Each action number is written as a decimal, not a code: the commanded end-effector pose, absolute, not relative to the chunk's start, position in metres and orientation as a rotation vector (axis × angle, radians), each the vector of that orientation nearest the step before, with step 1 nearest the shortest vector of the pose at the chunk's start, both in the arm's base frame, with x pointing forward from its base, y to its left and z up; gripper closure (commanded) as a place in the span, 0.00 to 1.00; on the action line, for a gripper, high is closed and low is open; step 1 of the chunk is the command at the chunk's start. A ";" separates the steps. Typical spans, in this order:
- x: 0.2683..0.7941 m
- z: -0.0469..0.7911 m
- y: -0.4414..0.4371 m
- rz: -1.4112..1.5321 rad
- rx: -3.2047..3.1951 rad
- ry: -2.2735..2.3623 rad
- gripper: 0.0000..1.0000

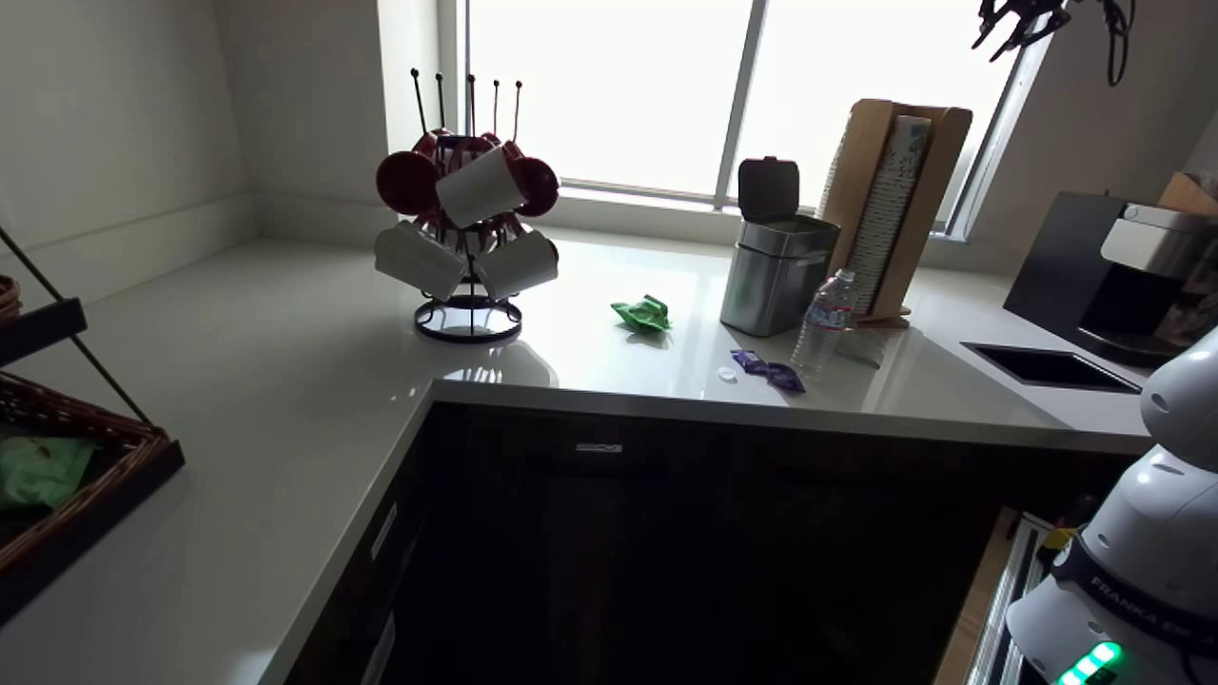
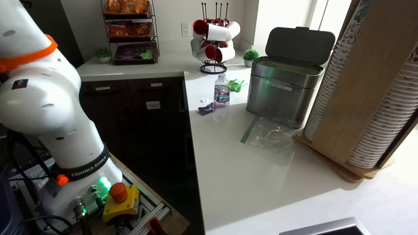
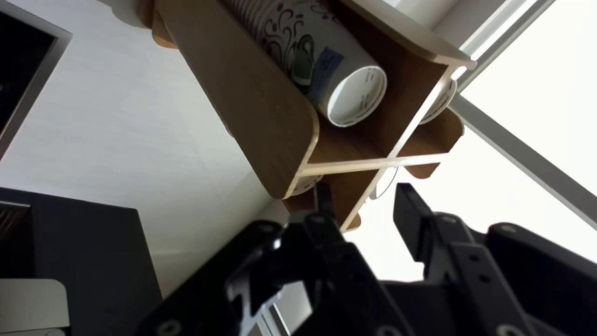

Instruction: Pick up one cup from the stacked cups on the cup order and put it on the table

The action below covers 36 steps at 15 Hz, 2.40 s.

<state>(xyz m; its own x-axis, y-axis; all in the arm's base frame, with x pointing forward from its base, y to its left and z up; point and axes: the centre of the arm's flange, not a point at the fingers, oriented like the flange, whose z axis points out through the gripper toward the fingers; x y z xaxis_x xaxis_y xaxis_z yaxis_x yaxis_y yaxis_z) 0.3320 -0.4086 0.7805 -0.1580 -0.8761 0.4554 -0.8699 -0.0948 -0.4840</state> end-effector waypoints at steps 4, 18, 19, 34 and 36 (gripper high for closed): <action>0.362 0.743 -0.425 -1.023 -2.084 2.048 0.08; 0.415 0.696 -0.425 -1.056 -2.031 2.026 0.00; 0.416 0.694 -0.425 -1.053 -2.017 2.034 0.00; 0.406 0.667 -0.426 -0.968 -1.827 2.143 0.01; 0.404 0.665 -0.428 -0.965 -1.811 2.154 0.13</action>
